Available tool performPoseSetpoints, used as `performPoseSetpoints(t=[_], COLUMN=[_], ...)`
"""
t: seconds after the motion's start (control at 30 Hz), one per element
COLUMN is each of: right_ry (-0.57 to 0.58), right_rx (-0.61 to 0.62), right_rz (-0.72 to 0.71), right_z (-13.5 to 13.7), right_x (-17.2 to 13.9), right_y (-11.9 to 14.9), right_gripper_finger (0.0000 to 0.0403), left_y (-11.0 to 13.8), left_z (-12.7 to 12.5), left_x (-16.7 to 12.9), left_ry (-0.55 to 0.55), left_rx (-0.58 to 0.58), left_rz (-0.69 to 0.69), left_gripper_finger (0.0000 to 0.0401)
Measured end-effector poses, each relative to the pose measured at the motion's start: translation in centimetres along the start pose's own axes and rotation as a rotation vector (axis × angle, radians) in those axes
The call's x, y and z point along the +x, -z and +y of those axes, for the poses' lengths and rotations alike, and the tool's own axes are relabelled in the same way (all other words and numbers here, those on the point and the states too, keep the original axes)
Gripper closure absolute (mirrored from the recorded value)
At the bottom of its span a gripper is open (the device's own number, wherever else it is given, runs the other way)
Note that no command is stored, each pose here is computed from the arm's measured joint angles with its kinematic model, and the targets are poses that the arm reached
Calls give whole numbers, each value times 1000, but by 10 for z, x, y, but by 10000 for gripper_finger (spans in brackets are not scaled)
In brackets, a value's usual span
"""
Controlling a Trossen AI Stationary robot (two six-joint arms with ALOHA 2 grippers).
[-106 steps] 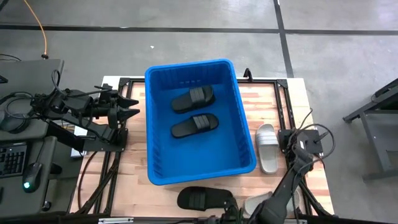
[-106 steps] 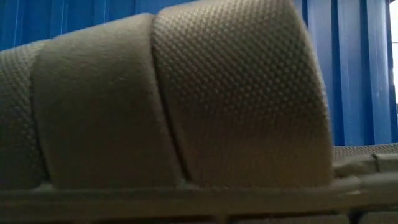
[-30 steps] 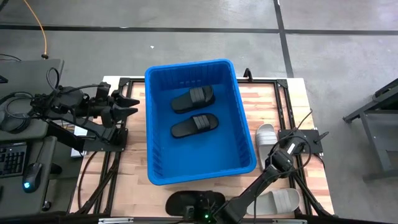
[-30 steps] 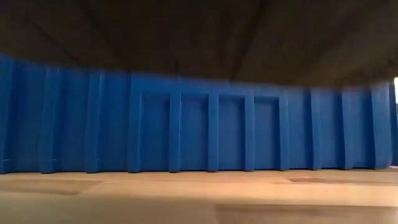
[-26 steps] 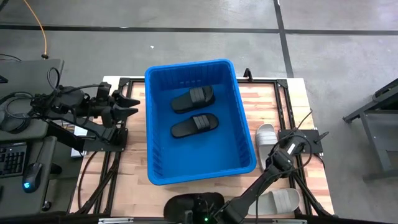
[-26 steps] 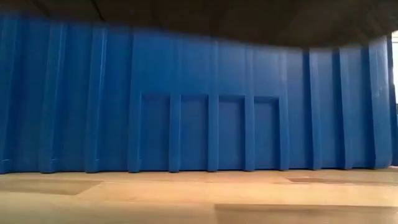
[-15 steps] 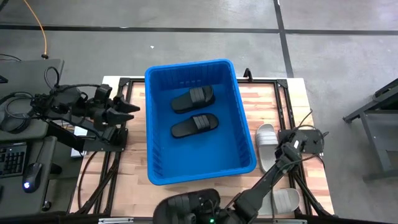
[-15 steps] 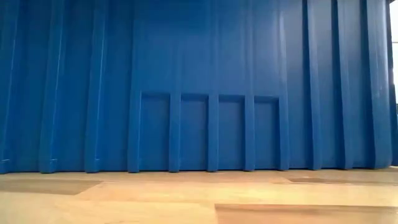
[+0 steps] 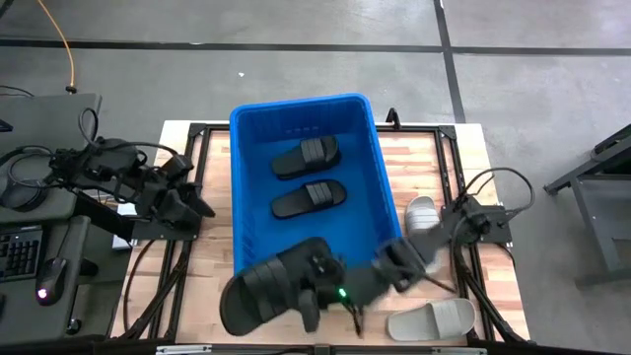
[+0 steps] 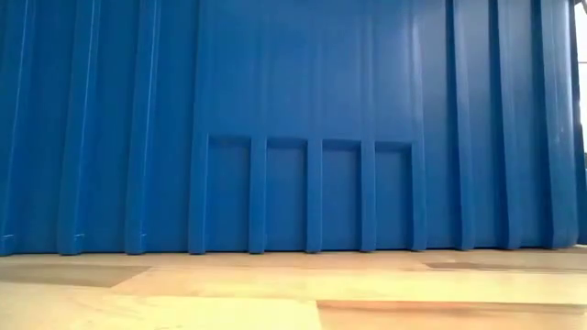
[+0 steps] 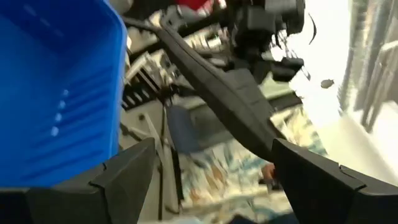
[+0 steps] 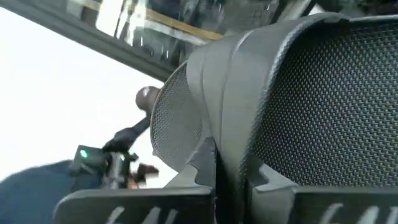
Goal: Pick and place slides into bin
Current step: Put the black slide into the blue container
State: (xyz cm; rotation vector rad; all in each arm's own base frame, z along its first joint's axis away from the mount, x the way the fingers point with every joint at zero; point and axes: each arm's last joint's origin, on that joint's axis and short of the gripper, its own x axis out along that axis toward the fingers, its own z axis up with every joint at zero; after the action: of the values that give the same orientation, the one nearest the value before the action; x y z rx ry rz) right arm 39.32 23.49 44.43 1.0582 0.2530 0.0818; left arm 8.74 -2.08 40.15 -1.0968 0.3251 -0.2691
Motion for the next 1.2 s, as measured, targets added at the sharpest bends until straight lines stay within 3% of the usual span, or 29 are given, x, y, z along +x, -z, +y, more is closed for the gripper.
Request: performPoseSetpoints(t=[0.37, 0.6, 0.7, 0.87, 1.2], right_ry=[-234, -442, -504, -521, -535], right_rx=[-37, -51, -51, -30, -31], right_rz=[417, 586, 648, 732, 812], right_z=[-19, -14, -11, -13, -8], right_x=[10, 7, 3, 1, -3], right_y=[-57, -71, -77, -79, -65], right_gripper_finger=[403, 403, 403, 403, 403], left_y=[-1, -7, -11, -15, -21], left_z=[4, 15, 18, 19, 22], left_x=[16, 66, 96, 135, 164], left_ry=[-44, -128, -94, 27, 105], left_rx=[-115, -151, -188, -267, -282], left_rz=[50, 127, 175, 298, 267], left_gripper_finger=[91, 108, 124, 156, 166])
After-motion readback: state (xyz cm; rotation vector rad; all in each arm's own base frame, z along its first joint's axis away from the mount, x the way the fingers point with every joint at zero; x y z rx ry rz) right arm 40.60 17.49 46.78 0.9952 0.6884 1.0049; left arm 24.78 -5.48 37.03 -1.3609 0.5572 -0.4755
